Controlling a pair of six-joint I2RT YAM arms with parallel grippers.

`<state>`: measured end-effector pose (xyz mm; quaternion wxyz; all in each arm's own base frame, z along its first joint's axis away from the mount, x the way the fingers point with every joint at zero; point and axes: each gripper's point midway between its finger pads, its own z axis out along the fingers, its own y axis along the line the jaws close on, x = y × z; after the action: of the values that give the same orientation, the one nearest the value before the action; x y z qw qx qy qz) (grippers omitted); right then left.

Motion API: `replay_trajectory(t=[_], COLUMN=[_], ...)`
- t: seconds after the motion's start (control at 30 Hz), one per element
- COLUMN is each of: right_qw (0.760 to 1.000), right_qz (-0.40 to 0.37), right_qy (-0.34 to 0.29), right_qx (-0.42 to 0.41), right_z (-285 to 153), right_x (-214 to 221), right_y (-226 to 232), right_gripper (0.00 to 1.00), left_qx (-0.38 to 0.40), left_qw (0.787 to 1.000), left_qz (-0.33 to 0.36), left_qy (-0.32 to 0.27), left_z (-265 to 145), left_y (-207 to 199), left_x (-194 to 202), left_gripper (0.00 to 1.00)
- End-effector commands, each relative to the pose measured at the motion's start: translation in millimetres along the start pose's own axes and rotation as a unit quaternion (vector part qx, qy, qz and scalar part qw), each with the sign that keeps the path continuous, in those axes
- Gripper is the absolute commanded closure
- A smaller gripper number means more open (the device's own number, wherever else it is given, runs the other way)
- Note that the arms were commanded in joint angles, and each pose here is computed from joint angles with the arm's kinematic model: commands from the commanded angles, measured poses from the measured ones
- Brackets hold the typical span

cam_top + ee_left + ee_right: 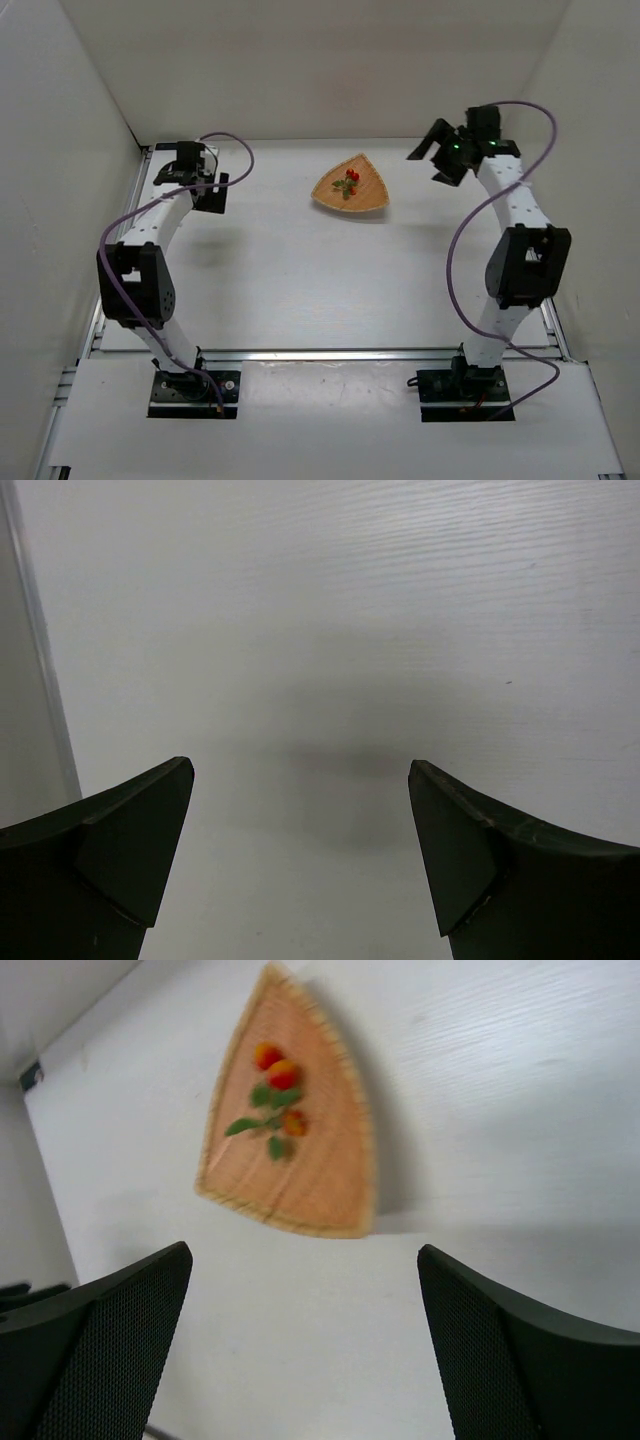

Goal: Place and organize the fake fruits in the fruit bowl

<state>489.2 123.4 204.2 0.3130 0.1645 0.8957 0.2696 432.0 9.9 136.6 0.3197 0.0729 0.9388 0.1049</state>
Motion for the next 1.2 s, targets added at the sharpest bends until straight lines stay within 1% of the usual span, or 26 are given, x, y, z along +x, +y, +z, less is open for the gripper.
replay_trajectory(t=[0.0, 0.03, 0.07, 0.1, 0.13, 0.2, 0.23, 0.33, 0.57, 1.17], right_qw=[0.998, 0.996, 0.995, 0.992, 0.991, 0.989, 0.988, 0.988, 0.988, 0.987], right_qz=[0.019, 0.038, 0.05, 0.074, 0.08, 0.085, 0.086, 0.081, 0.083, 0.082], right_qy=[0.01, -0.005, -0.007, 0.0, -0.004, -0.007, -0.005, -0.004, -0.008, 0.0], right_qx=[0.064, 0.076, 0.085, 0.104, 0.108, 0.124, 0.125, 0.133, 0.132, 0.135], right_z=[-25.4, -40.0, -45.5, -49.4, -56.5, -64.2, -64.3, -66.7, -67.6, -68.8], right_x=[6.4, -0.9, 0.6, 9.3, 10.6, 13.6, 18.8, 22.5, 19.2, 29.6], right_y=[-69.5, -88.3, -100.5, -125.2, -130.5, -148.6, -150.6, -157.9, -155.7, -159.2], right_gripper=[0.03, 0.03, 0.03, 0.03, 0.03, 0.02, 0.02, 0.02, 0.02, 0.02], left_qx=[-0.026, -0.034, -0.035, -0.039, -0.049, -0.052, -0.053, -0.05, -0.052, -0.043], left_qw=[0.998, 0.998, 0.997, 0.997, 0.995, 0.992, 0.99, 0.988, 0.988, 0.987], left_qz=[-0.043, -0.058, -0.065, -0.071, -0.09, -0.109, -0.124, -0.139, -0.146, -0.151], left_qy=[-0.028, -0.01, -0.008, 0.002, 0.015, 0.031, 0.04, 0.045, 0.023, 0.016], left_z=[-29.3, -23.5, -25.1, -22.4, -20.9, -19.0, -19.5, -23.2, -35.8, -40.8], left_y=[33.7, 43.4, 48.4, 53.7, 65.1, 71.8, 76.5, 81.8, 87.6, 82.8], left_x=[-0.4, 14.9, 20.5, 29.0, 44.6, 61.9, 74.9, 89.4, 81.8, 82.7], left_gripper=[0.0, 0.0, 0.0, 0.0, 0.0, 0.0, 0.0, 0.0, 0.0, 0.0])
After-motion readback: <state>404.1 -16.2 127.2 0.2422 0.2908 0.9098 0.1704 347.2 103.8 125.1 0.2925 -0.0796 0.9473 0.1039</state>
